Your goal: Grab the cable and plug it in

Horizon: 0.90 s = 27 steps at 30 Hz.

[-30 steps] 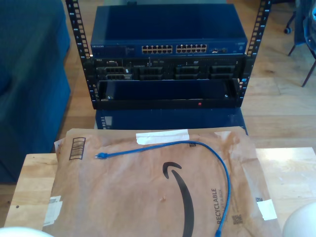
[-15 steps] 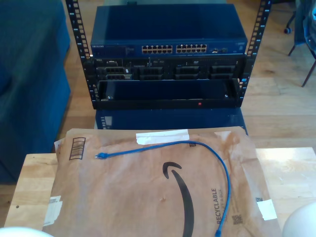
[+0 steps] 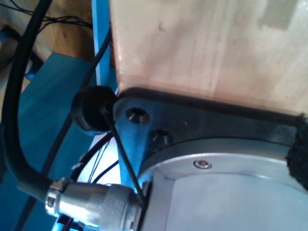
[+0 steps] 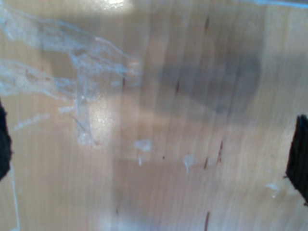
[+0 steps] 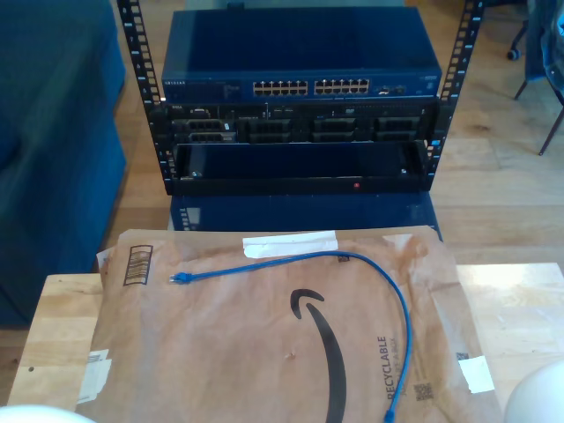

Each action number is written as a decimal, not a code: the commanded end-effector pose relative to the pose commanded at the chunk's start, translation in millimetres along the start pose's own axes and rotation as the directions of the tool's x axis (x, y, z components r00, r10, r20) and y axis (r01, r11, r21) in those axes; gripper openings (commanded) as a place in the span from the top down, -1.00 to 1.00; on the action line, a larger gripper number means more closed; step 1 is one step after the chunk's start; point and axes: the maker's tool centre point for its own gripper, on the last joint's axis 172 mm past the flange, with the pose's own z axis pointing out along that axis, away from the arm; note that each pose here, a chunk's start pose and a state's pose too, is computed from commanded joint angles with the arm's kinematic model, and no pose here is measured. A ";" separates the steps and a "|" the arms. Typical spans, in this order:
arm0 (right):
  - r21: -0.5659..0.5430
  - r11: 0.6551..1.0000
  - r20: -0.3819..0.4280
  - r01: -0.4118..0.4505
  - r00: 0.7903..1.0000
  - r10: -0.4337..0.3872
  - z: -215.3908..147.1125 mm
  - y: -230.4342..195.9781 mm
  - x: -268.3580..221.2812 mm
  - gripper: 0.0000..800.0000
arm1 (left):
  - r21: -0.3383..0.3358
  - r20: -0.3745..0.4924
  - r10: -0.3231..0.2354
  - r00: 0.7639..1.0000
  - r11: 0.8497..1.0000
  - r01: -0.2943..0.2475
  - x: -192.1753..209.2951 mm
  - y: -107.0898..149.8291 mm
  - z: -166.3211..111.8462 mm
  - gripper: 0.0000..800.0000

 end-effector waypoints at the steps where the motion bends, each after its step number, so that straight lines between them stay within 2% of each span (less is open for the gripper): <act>1: 0.000 1.000 0.000 0.000 1.000 0.000 0.0 0.0 0.0 -0.99 | 0.000 0.000 0.000 1.000 1.000 0.000 0.0 0.0 0.0 -1.00; 9: 0.002 1.000 -0.032 0.005 0.999 -0.005 -14.0 -2.9 9.0 -0.99 | 0.003 -0.005 -0.003 1.000 1.000 0.003 2.1 -1.5 -4.1 -1.00; 13: 0.016 1.000 0.006 0.008 1.000 -0.008 -55.2 -12.8 12.2 -0.99 | 0.016 0.018 -0.007 1.000 1.000 0.007 -1.2 -8.0 -18.3 -1.00; 15: 0.023 0.999 0.033 -0.031 0.999 0.031 -77.5 -18.0 12.1 -0.99 | 0.022 0.036 -0.013 0.999 1.000 0.012 -4.0 -12.0 -29.7 -1.00; 18: 0.027 0.993 -0.002 -0.113 0.994 0.113 -105.1 -23.3 27.6 -0.99 | 0.029 0.049 -0.027 0.998 0.999 0.025 -5.6 -17.8 -60.0 -1.00; 21: 0.033 0.989 -0.035 -0.145 0.989 0.146 -126.2 -30.5 40.0 -0.99 | 0.003 0.028 0.011 1.000 1.000 -0.011 -3.7 3.2 -99.0 -1.00; 24: 0.029 0.990 -0.035 -0.137 0.990 0.138 -145.8 -47.9 43.2 -0.99 | -0.026 0.019 0.017 1.000 1.000 -0.016 -5.4 15.0 -136.7 -1.00; 27: 0.034 0.981 -0.053 -0.189 0.980 0.191 -163.4 -68.9 50.9 -0.99 | -0.046 0.014 0.024 1.000 0.999 -0.023 -14.5 35.3 -164.5 -1.00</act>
